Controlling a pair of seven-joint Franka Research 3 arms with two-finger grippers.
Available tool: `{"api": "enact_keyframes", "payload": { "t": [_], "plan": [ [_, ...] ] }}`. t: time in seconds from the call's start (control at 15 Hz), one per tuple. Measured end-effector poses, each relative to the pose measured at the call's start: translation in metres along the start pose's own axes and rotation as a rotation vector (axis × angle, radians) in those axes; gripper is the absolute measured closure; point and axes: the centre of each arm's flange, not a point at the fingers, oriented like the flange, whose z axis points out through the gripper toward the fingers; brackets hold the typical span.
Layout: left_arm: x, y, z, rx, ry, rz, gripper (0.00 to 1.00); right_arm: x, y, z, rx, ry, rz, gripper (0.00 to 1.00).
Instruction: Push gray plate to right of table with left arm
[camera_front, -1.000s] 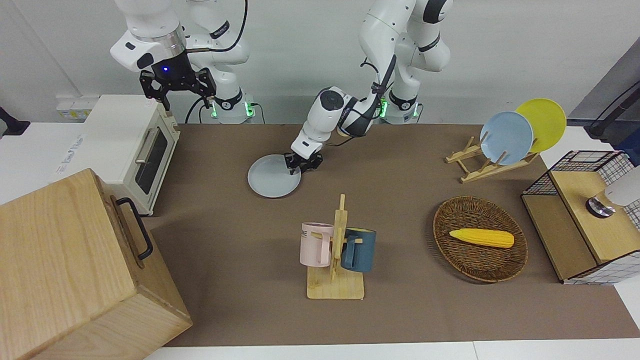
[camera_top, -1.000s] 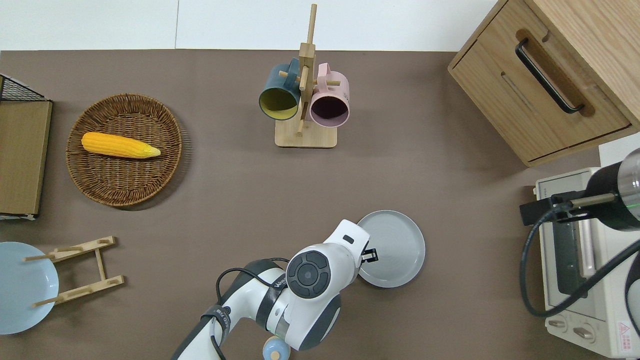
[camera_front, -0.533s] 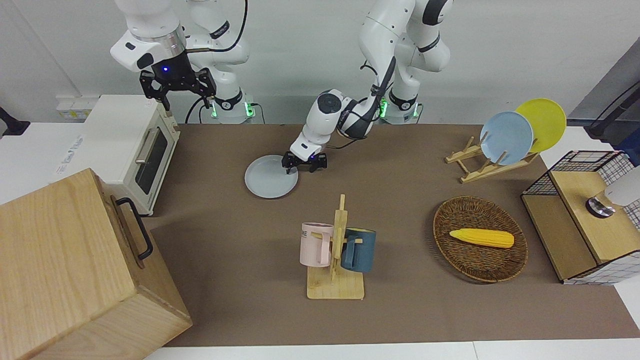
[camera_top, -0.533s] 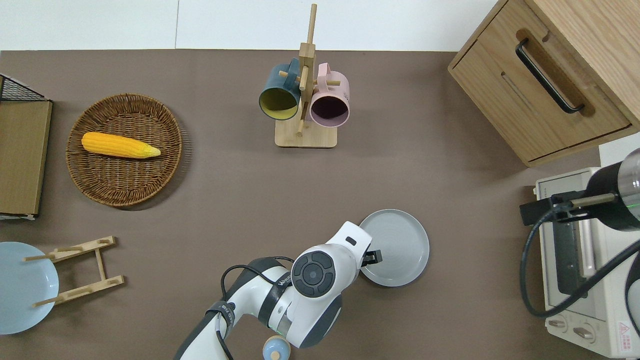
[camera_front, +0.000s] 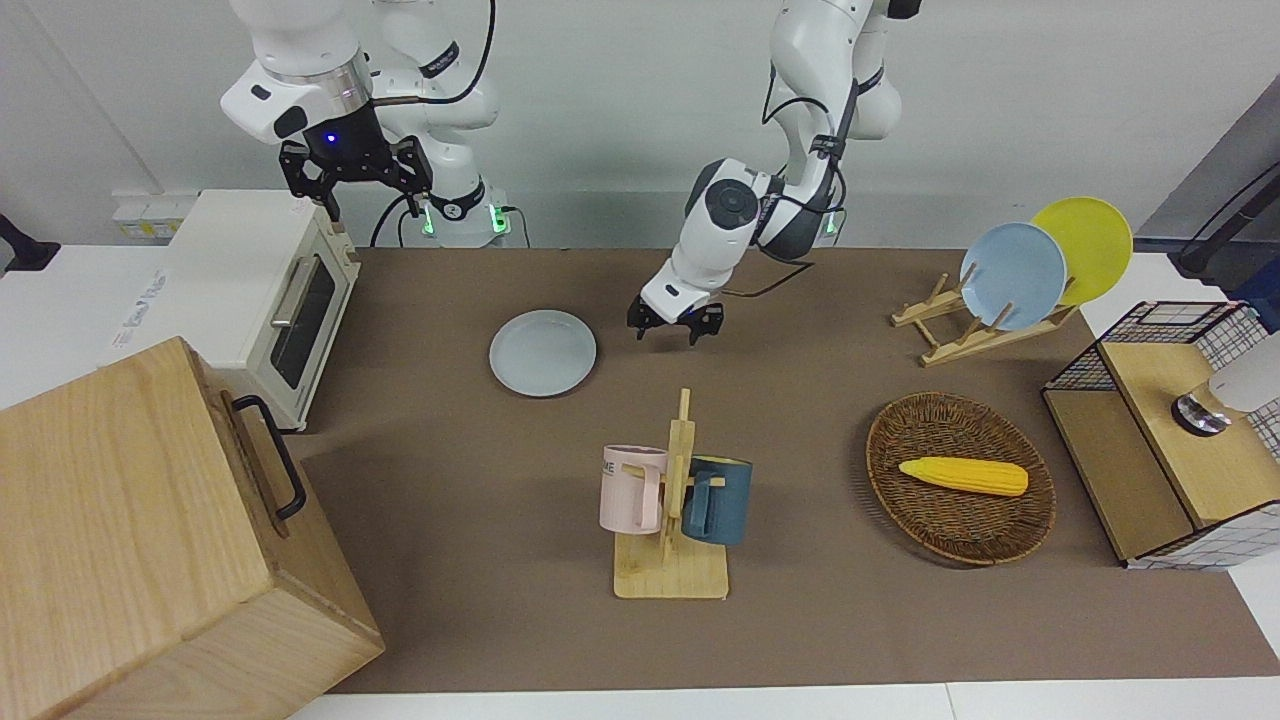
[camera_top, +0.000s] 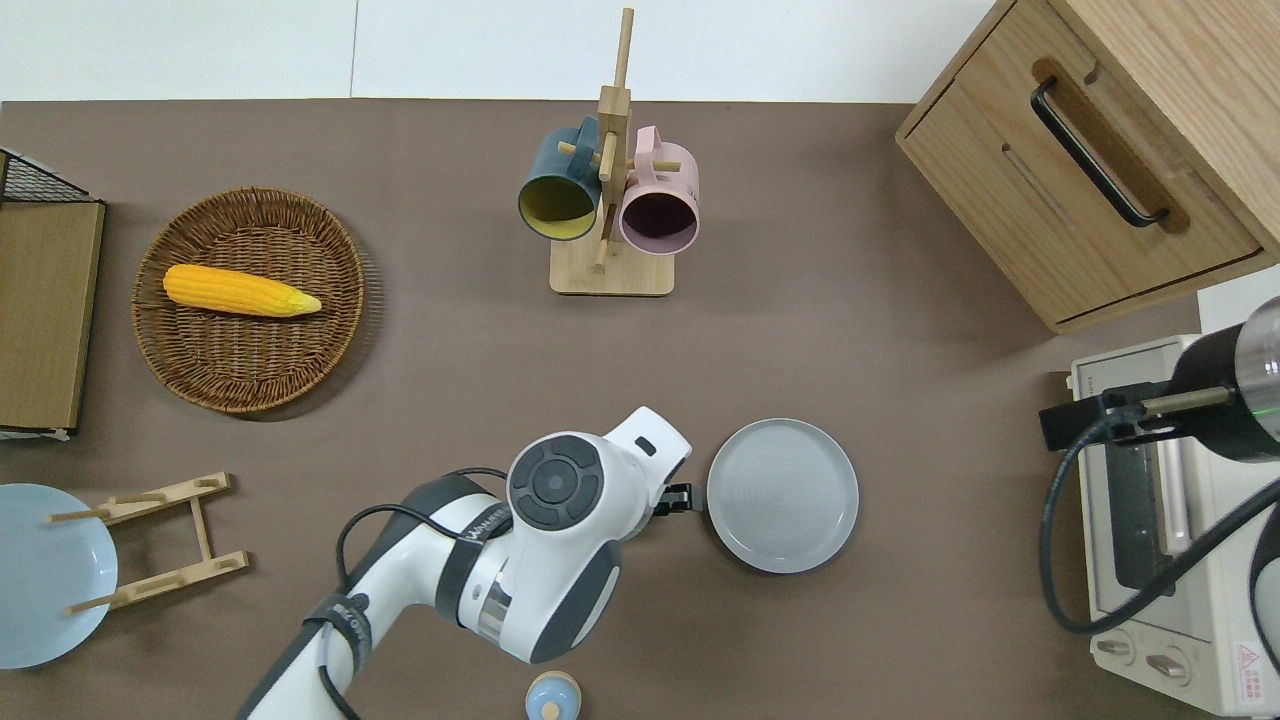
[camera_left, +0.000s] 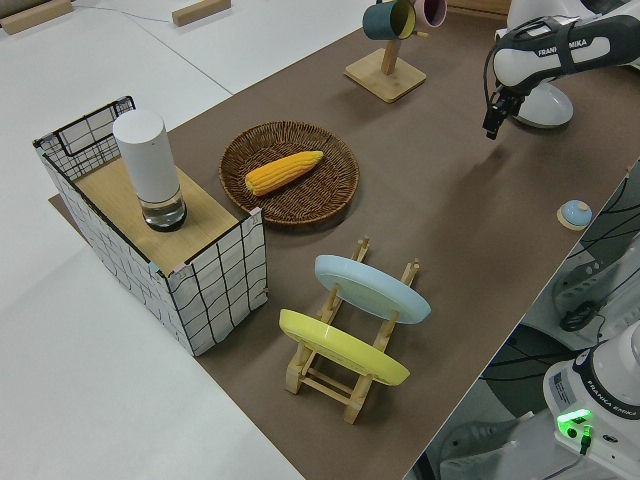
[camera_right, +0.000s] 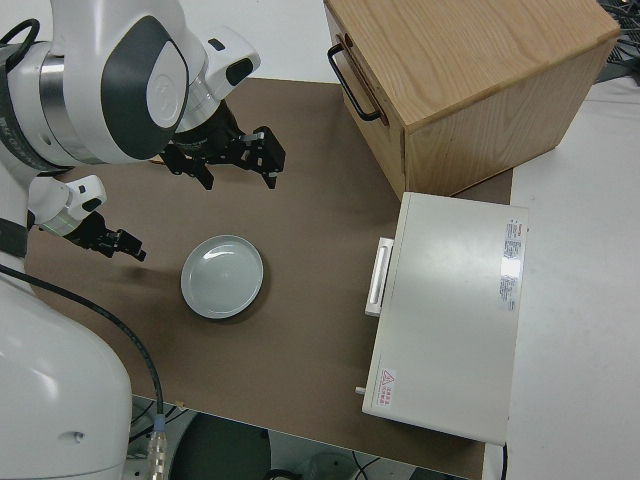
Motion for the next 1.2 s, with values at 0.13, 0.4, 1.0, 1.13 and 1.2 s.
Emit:
{"api": "enact_keyframes", "payload": {
  "t": [0.13,0.4,1.0,1.13,1.2],
  "plan": [
    [0.008,-0.03,-0.03,0.005,-0.007,0.018,0.0,0.0,0.0,0.0,0.0,0.0,0.0,0.0],
    [0.011,-0.083,-0.086,0.022,0.003,0.034,0.0,0.0,0.0,0.0,0.0,0.0,0.0,0.0],
    [0.003,-0.14,-0.164,0.11,0.105,0.014,0.0,0.0,0.0,0.0,0.0,0.0,0.0,0.0],
    [0.0,-0.15,-0.189,0.109,0.123,0.0,0.0,0.0,0.0,0.0,0.0,0.0,0.0,0.0],
    [-0.002,-0.154,-0.207,0.108,0.126,-0.001,0.0,0.0,0.0,0.0,0.0,0.0,0.0,0.0]
  ]
}}
